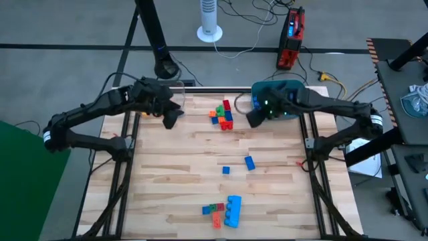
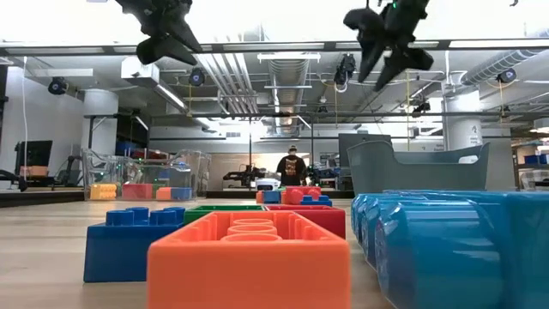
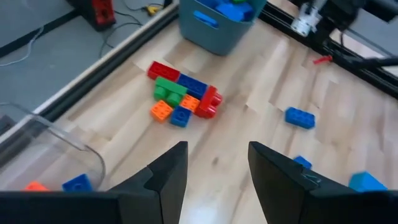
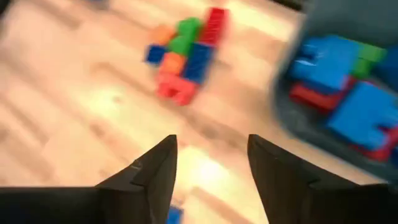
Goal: Sort blocks by size
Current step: Put the small blue game piece into the transparent bin
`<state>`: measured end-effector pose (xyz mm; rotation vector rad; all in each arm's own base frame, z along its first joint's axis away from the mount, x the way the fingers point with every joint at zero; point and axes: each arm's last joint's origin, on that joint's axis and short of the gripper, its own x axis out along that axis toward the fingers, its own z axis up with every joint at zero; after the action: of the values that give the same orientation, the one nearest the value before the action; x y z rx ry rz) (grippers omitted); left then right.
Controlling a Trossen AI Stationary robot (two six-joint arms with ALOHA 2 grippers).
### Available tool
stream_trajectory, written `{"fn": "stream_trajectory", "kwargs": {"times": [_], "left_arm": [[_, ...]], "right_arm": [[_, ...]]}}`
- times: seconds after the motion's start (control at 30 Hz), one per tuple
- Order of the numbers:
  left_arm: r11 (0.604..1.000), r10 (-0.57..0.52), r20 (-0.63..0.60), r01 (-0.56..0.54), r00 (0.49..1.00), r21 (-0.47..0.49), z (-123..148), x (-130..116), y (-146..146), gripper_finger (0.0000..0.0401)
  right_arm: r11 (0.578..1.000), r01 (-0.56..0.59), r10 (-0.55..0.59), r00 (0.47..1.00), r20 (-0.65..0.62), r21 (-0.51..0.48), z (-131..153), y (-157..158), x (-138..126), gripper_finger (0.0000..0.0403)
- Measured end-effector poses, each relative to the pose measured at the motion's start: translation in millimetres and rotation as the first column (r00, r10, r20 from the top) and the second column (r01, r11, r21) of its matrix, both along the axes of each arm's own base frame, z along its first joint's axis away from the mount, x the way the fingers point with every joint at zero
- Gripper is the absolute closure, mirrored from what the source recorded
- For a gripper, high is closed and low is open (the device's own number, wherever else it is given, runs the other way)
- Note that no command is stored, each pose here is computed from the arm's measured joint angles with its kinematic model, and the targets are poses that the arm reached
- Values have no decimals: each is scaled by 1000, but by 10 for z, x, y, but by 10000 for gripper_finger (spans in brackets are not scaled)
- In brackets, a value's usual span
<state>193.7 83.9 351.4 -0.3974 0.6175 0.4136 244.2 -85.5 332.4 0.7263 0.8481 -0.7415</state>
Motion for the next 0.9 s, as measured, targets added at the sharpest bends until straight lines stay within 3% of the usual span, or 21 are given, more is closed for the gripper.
{"fn": "stream_trajectory", "kwargs": {"times": [0.13,0.3,0.5,0.77,0.9], "left_arm": [[998,-62,1,62,998,-8,-1,52,-133,246],[994,-90,42,93,995,-65,-11,189,-315,246],[983,-150,155,164,976,-83,-106,680,-624,246],[942,-320,-21,316,947,-114,-727,1215,-1256,246],[933,-341,-72,328,937,-150,-1016,1391,-1418,246]], "right_arm": [[995,-96,96,995,-7,-22,-15,231,89,253],[993,-111,108,993,-42,-49,-56,343,92,308],[973,-217,213,976,-54,-82,35,494,-36,382],[944,-256,266,964,21,-209,247,736,-309,391],[937,-257,275,960,46,-238,264,748,-413,392]]}}
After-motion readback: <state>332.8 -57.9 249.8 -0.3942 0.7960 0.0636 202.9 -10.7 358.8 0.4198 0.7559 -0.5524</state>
